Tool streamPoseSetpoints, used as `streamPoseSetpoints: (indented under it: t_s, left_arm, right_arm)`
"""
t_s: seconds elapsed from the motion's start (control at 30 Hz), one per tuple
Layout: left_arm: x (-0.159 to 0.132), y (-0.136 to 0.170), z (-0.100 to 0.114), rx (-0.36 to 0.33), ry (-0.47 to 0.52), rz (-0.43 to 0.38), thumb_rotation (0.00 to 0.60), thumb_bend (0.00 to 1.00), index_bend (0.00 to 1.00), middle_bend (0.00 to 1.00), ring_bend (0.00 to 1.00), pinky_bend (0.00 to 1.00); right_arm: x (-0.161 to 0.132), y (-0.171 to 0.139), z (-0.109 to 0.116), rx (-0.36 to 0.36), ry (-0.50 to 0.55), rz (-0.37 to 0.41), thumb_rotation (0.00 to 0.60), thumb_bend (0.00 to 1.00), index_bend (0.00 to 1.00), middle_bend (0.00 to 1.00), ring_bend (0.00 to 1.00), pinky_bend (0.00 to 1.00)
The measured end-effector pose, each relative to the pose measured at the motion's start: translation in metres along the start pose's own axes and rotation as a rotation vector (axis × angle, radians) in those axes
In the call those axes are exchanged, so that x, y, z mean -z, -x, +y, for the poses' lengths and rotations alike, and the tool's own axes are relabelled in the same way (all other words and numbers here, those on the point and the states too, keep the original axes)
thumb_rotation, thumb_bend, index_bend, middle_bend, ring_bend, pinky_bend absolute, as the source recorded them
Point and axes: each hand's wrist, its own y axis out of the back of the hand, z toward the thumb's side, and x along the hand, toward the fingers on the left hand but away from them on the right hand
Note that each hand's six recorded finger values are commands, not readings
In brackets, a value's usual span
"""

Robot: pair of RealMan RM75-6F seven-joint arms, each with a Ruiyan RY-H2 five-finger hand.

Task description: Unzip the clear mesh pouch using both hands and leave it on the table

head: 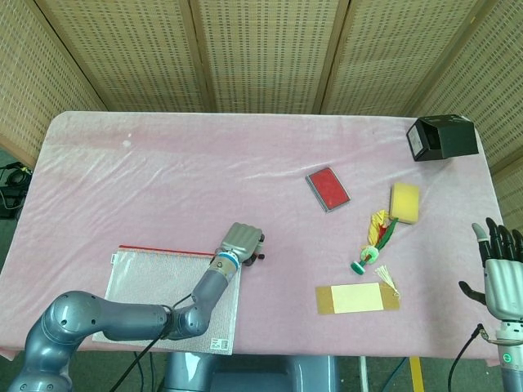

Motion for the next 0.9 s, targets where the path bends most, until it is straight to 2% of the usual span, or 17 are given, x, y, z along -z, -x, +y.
streamPoseSetpoints:
  t_s: [0.1, 0.33, 0.5, 0.77, 0.9]
  left_arm:
    - [0.000, 0.000, 0.000, -0.002, 0.001, -0.001, 0.600, 0.47, 0.61, 0.95, 0.92, 1.00]
    - [-0.002, 0.002, 0.003, -0.009, 0.009, -0.009, 0.600, 0.57, 0.63, 0.95, 0.92, 1.00]
    - [-0.001, 0.005, 0.008, -0.019, 0.017, -0.015, 0.600, 0.61, 0.67, 0.95, 0.92, 1.00]
    - [0.007, 0.016, 0.025, -0.048, 0.054, -0.016, 0.600, 0.73, 0.78, 0.95, 0.92, 1.00]
    - [0.019, 0.027, 0.041, -0.070, 0.104, -0.019, 0.600, 0.77, 0.82, 0.95, 0.92, 1.00]
  right_arm:
    - [0.000, 0.000, 0.000, 0.000, 0.001, 0.001, 0.600, 0.00, 0.05, 0.00, 0.00, 0.00]
    - [-0.001, 0.000, 0.000, -0.002, 0.001, 0.002, 0.600, 0.00, 0.05, 0.00, 0.00, 0.00]
    - [-0.001, -0.001, 0.000, -0.002, 0.001, 0.005, 0.600, 0.00, 0.05, 0.00, 0.00, 0.00]
    - [-0.005, -0.002, 0.000, -0.003, 0.001, 0.016, 0.600, 0.00, 0.05, 0.00, 0.00, 0.00]
    - [-0.010, -0.003, -0.004, -0.018, -0.002, 0.031, 0.600, 0.00, 0.05, 0.00, 0.00, 0.00]
